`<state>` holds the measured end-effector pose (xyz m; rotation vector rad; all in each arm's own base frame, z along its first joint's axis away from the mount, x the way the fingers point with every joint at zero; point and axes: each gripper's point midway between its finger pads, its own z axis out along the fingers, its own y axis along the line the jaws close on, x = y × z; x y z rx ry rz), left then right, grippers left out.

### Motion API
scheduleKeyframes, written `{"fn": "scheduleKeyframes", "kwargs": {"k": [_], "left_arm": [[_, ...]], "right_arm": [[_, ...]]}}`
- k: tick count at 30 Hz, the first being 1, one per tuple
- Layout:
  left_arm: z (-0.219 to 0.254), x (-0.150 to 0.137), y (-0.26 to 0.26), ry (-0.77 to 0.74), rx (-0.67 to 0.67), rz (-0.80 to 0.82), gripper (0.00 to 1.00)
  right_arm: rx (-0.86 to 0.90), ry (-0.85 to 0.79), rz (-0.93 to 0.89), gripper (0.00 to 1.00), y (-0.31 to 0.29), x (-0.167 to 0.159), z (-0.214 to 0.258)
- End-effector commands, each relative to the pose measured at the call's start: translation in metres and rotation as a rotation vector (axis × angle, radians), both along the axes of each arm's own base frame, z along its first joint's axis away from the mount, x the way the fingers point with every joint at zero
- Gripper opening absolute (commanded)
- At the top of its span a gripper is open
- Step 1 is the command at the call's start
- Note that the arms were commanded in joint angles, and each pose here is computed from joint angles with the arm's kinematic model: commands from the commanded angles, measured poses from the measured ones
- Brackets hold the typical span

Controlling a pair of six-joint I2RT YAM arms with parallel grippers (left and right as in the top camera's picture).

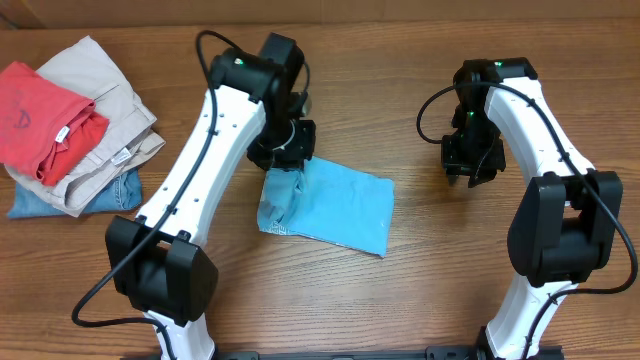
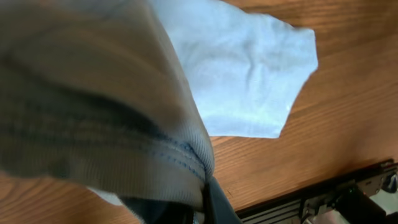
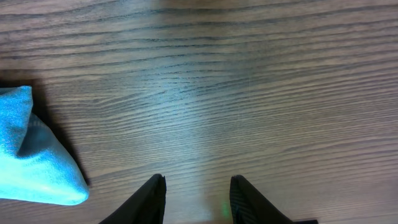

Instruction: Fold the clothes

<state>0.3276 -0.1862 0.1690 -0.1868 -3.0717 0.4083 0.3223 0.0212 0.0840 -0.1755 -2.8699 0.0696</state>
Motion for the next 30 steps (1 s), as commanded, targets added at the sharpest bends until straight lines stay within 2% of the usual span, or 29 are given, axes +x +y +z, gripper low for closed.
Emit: {"fn": "scheduleKeyframes", "kwargs": {"k": [1, 15, 22, 30], "left_arm": [[-0.003, -0.011, -0.017, 0.013, -0.012, -0.068, 0.05], [-0.047, -0.043, -0.07, 0.115, 0.044, -0.215, 0.05], [-0.067, -0.048, -0.089, 0.133, 0.054, -0.227, 0.04], [-0.064, -0.049, -0.106, 0.149, -0.032, -0.217, 0.04]], "right_arm": [[0.008, -0.056, -0.001, 0.37, 0.0, 0.005, 0.016], [0.008, -0.053, -0.002, 0.37, 0.0, 0.004, 0.016], [0.008, -0.053, -0.002, 0.37, 0.0, 0.004, 0.016], [0.008, -0.053, -0.002, 0.37, 0.0, 0.004, 0.016]]}}
